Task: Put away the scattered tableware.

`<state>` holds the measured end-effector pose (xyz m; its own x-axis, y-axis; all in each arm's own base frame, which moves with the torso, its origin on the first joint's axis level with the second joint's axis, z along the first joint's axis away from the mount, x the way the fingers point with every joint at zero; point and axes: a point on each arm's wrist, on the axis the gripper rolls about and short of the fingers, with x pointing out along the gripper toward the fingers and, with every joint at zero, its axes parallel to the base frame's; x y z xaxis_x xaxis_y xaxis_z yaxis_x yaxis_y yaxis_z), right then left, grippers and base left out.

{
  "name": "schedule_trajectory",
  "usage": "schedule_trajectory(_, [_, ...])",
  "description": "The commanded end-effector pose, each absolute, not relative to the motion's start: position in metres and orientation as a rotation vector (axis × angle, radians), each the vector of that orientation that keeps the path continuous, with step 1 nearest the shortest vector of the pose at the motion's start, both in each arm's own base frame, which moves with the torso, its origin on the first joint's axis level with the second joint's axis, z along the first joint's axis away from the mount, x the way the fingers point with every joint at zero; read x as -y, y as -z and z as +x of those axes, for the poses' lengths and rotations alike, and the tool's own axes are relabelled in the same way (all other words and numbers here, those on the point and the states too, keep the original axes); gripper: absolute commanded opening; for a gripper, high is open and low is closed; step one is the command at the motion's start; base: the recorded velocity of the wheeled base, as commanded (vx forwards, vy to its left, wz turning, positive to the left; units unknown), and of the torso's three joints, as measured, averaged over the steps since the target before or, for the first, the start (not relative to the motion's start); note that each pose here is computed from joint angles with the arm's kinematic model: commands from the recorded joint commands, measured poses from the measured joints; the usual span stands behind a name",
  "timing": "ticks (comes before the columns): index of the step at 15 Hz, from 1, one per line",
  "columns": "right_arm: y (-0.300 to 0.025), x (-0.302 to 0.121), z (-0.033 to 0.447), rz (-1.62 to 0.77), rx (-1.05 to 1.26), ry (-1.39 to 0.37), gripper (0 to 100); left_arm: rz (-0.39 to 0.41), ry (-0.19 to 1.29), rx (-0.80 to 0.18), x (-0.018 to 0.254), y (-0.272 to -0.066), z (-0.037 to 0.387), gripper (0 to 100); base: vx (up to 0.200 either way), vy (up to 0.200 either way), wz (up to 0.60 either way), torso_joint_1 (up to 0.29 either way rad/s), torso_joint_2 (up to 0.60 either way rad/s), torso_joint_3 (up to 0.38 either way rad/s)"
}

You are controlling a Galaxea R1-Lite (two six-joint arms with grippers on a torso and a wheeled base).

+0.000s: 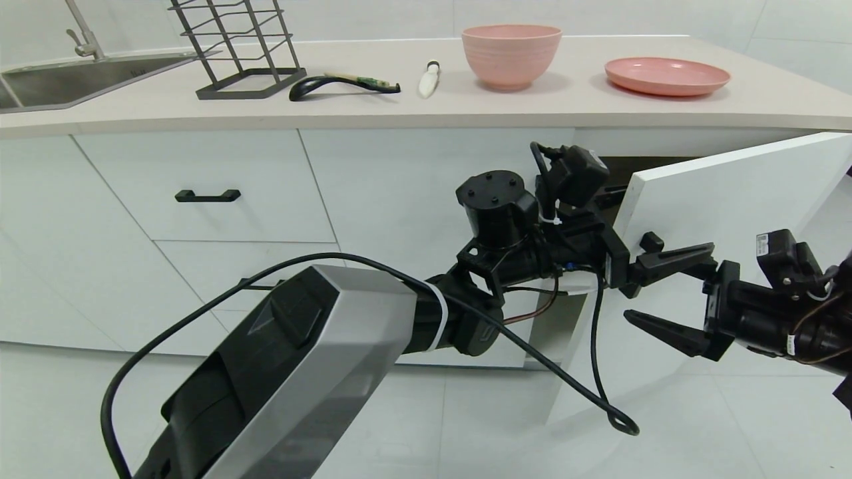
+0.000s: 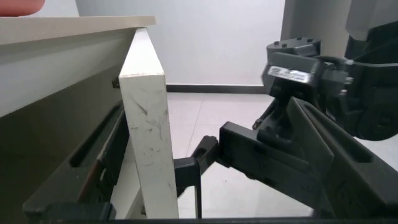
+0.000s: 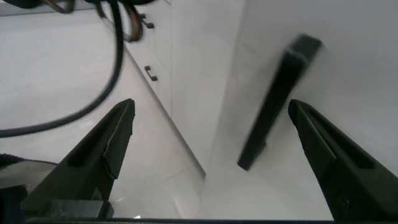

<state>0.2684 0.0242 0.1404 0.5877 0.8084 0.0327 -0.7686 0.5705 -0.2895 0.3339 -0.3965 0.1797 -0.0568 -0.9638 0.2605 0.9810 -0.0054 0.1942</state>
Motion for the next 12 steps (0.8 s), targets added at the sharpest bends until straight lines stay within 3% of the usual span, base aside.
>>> schedule_trajectory(1, [-0.134, -0.017, 0.266, -0.243, 0.132, -0.892, 100, -0.062, 1.578, 0.36, 0.397, -0.179, 0.334, 100, 0.0, 0.0, 0.0, 0.0, 0.0, 0.0])
schedule_trajectory(6, [-0.132, -0.01, 0.249, -0.247, 0.108, -0.842, 100, -0.071, 1.555, 0.382, 0.399, -0.18, 0.332, 100, 0.0, 0.0, 0.0, 0.0, 0.0, 0.0])
schedule_trajectory(12, [-0.145, -0.008, 0.176, -0.29, 0.133, -0.709, 100, -0.076, 1.533, 0.367, 0.401, -0.174, 0.328, 100, 0.0, 0.0, 0.0, 0.0, 0.0, 0.0])
